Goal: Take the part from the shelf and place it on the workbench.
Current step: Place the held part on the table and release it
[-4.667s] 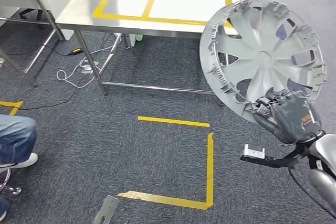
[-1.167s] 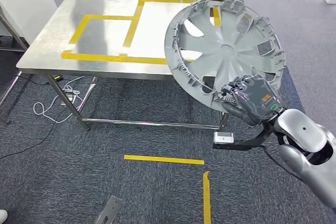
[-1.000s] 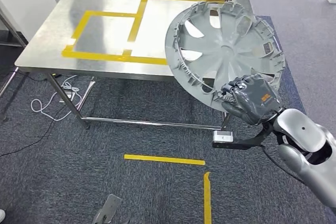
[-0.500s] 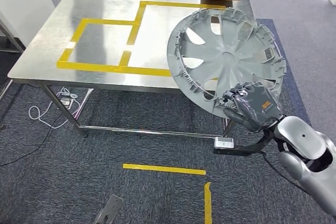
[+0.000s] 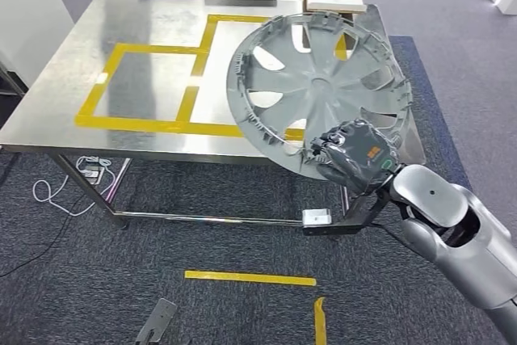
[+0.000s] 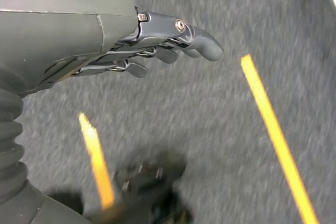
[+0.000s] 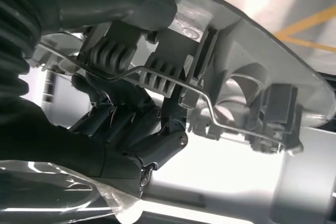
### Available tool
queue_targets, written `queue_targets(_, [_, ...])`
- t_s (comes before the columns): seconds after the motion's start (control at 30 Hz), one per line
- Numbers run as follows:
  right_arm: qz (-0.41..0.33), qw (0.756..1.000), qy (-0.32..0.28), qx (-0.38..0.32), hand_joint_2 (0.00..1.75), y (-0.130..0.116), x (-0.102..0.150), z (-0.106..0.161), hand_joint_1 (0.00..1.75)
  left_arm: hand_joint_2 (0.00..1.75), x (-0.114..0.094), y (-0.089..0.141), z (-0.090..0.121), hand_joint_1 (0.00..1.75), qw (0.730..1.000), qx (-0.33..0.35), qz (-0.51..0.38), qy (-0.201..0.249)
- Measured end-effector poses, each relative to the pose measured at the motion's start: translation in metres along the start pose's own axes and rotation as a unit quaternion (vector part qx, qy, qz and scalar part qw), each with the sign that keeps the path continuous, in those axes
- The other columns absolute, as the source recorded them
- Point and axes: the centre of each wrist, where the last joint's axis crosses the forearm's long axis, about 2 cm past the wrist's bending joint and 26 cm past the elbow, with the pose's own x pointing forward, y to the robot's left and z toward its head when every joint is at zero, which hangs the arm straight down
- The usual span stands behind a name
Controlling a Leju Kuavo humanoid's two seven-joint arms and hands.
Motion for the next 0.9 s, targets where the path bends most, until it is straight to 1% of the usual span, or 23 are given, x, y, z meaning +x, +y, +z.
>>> queue_targets(0.13, [-0.002,1.000,-0.015,0.000,1.75,-0.001,0.007,-0.011,1.75,1.75,0.002,0.004,-0.002,0.00,1.000,0.005,-0.009,-0.016])
queue_targets(0.33, [-0.025,0.999,-0.036,0.023,1.75,0.008,0.027,-0.027,1.75,1.75,0.002,0.003,-0.002,0.00,1.000,-0.007,-0.016,-0.015])
queue_targets(0.53, [-0.043,0.997,-0.051,0.038,1.75,0.014,0.044,-0.048,1.75,1.75,0.010,0.001,-0.007,0.00,0.999,-0.017,-0.018,-0.021])
queue_targets(0.7, [-0.055,0.996,-0.053,0.052,1.75,0.022,0.053,-0.056,1.75,1.75,0.012,0.001,-0.008,0.00,0.999,-0.019,-0.018,-0.019])
queue_targets(0.9, [-0.064,0.994,-0.052,0.073,1.75,0.033,0.059,-0.061,1.75,1.75,0.012,0.002,-0.008,0.00,0.999,-0.019,-0.021,-0.017])
